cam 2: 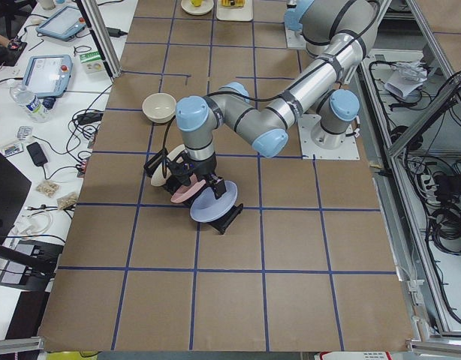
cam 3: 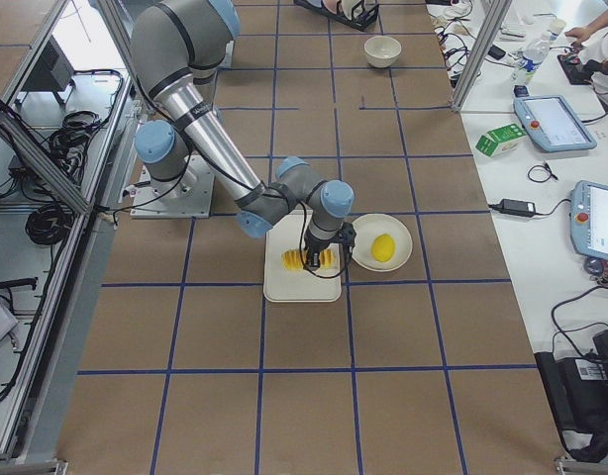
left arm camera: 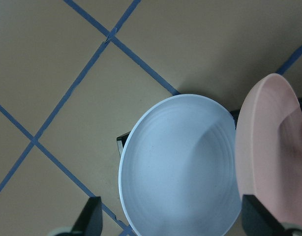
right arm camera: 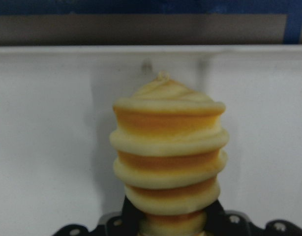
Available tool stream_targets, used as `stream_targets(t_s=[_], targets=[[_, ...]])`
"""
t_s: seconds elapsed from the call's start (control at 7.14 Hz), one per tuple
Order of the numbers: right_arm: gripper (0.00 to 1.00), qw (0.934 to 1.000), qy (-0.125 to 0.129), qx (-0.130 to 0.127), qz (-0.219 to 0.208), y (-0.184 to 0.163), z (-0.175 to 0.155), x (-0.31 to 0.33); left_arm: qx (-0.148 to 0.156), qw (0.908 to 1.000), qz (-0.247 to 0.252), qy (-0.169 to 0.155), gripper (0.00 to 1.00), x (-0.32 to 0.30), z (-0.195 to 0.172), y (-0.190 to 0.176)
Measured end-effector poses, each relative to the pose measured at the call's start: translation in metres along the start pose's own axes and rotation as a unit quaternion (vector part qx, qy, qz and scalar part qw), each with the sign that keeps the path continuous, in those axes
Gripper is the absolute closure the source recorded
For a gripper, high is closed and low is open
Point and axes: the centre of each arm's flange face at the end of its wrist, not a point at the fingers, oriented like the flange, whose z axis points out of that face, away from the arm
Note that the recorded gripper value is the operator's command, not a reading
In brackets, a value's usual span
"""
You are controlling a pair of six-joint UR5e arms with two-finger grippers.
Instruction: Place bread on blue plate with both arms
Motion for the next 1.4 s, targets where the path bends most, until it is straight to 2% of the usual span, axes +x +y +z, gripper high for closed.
stream_targets(t_s=[0.28,0.7,0.98,1.12,1.4], targets=[[1.0,0.9999,0.009,0.013,0.007,0.005,-0.023,-0.001,-0.02,0.9994,-0.025,0.014,0.14,-0.029,0.023,-0.004],[1.0,0.9994,0.016,0.028,0.013,0.017,-0.073,-0.023,-0.059,0.9971,-0.037,0.033,0.33,-0.036,0.07,0.002],[1.0,0.999,0.019,0.039,0.01,0.023,-0.101,-0.045,-0.066,0.9967,-0.034,0.031,0.63,-0.035,0.083,0.001],[1.0,0.9988,0.018,0.045,0.011,0.025,-0.115,-0.057,-0.067,0.9967,-0.034,0.031,0.71,-0.035,0.085,0.001],[1.0,0.9988,0.007,0.045,0.019,0.025,-0.157,-0.09,-0.069,0.9967,-0.033,0.03,0.95,-0.035,0.087,0.0]])
